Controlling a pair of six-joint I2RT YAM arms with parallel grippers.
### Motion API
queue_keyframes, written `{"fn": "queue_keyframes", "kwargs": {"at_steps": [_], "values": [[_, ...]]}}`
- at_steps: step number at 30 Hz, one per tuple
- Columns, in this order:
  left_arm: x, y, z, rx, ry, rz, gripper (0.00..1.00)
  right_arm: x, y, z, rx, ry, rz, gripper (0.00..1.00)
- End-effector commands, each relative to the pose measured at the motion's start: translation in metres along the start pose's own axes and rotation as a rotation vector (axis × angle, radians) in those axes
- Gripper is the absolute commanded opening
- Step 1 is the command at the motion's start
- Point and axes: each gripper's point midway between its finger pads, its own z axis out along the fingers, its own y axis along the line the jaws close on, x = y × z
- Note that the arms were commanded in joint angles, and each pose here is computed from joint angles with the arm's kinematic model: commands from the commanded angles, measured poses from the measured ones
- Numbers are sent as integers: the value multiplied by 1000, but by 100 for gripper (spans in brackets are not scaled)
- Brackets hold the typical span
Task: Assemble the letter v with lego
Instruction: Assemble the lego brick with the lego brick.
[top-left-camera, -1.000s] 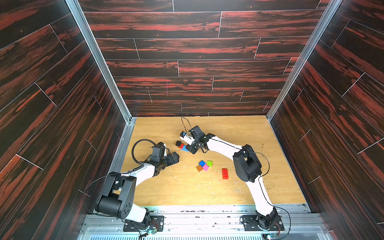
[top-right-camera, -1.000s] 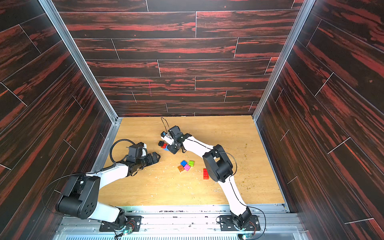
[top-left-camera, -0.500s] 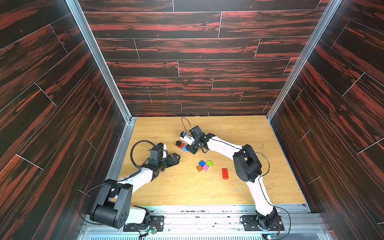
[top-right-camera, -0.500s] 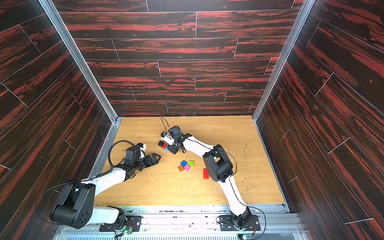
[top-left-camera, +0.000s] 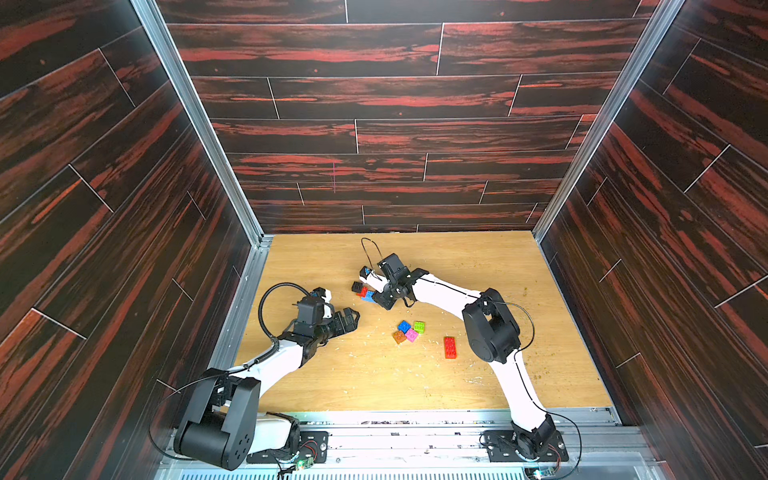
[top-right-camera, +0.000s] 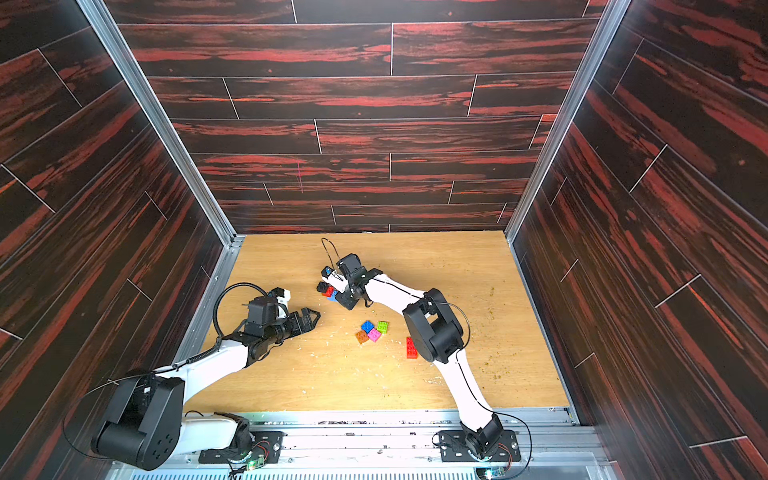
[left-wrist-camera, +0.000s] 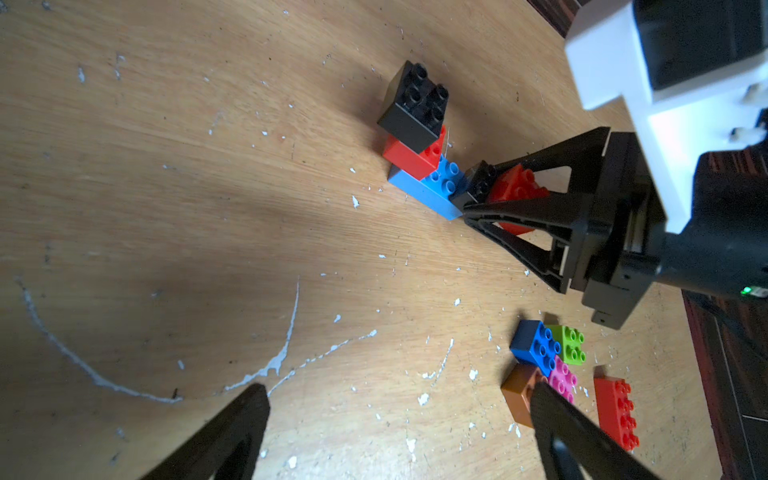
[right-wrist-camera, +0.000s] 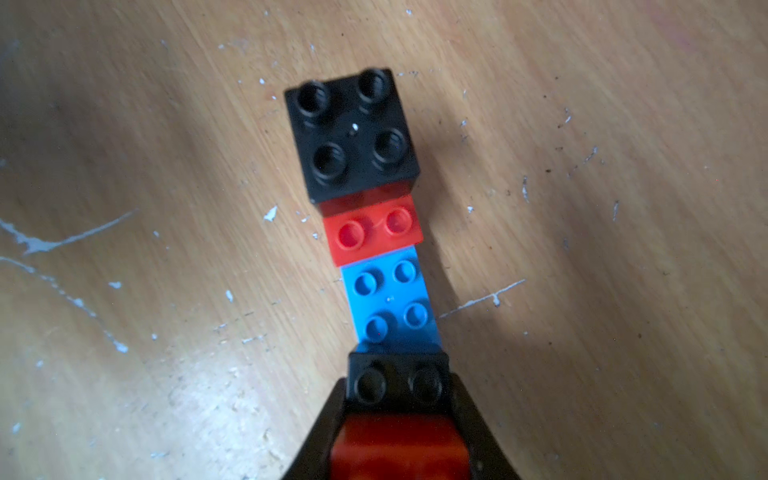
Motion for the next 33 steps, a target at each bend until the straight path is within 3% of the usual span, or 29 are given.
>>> {"fn": "queue_keyframes", "kwargs": {"at_steps": [1,20,33], "values": [[3,2,-4,3,1,-2,100,20,-2,16,-2,63,-23,25],[7,7,-2,-22,21,-17,100,43,5,17,-95,128,-21,28],[3,2,-12,-27,18,-8,100,67,14,30,-137,238,108,28]]}}
